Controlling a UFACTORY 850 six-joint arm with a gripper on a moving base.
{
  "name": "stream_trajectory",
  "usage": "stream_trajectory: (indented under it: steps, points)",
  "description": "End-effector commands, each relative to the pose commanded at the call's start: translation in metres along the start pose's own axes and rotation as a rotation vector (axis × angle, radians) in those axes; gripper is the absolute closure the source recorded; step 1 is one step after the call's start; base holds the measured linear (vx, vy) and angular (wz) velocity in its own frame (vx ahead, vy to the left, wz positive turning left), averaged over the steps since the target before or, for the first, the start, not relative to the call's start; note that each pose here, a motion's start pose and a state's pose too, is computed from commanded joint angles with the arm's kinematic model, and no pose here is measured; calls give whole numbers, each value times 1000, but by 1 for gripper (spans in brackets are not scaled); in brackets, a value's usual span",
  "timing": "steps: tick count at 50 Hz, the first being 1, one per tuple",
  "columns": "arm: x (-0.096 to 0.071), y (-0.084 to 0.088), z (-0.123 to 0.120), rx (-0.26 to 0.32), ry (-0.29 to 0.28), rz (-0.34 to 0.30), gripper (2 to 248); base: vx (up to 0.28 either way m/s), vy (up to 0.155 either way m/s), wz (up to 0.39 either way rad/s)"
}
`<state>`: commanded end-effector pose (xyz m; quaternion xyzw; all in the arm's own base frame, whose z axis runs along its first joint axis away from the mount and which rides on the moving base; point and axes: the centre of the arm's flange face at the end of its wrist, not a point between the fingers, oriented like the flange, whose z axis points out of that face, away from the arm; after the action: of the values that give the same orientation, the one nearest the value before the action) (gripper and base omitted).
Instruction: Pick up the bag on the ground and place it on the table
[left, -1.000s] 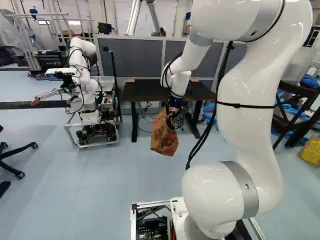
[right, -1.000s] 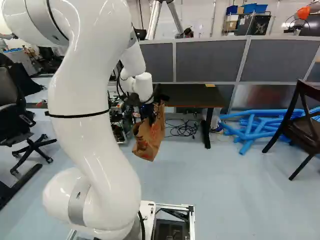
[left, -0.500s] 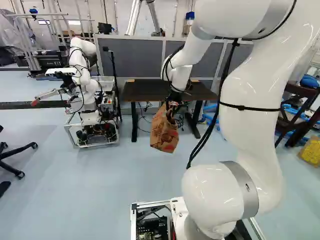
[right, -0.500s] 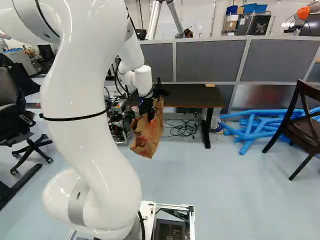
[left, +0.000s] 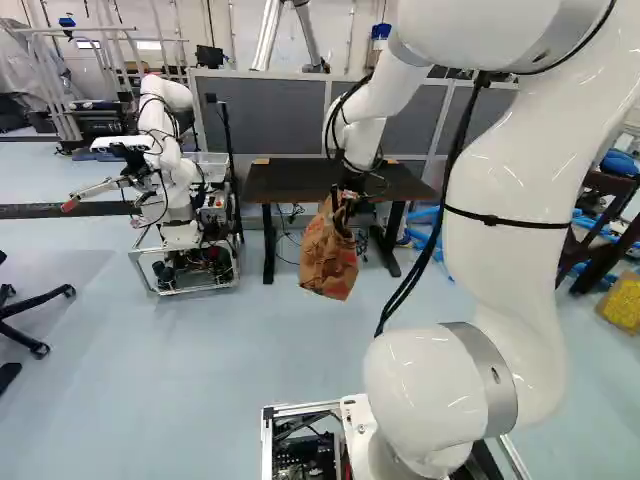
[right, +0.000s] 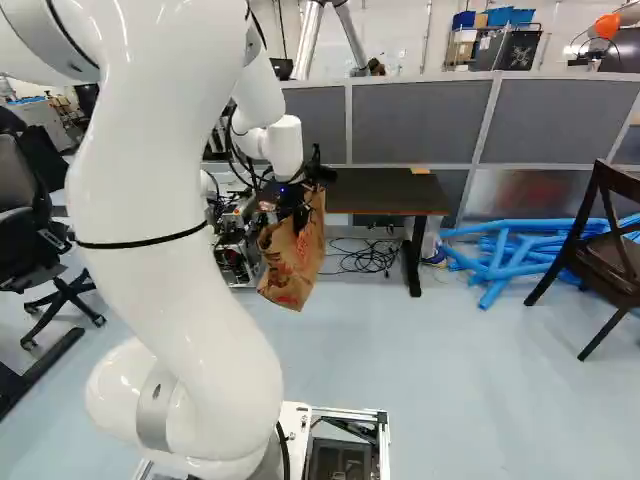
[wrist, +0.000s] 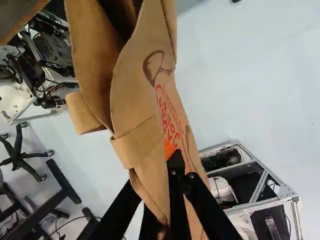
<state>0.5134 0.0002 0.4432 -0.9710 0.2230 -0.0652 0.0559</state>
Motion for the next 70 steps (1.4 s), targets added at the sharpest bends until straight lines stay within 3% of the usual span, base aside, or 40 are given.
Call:
stream_trajectory:
  steps: [70]
  points:
    - [11, -17, -99, 26, 0, -22, 228, 0, 0, 0]
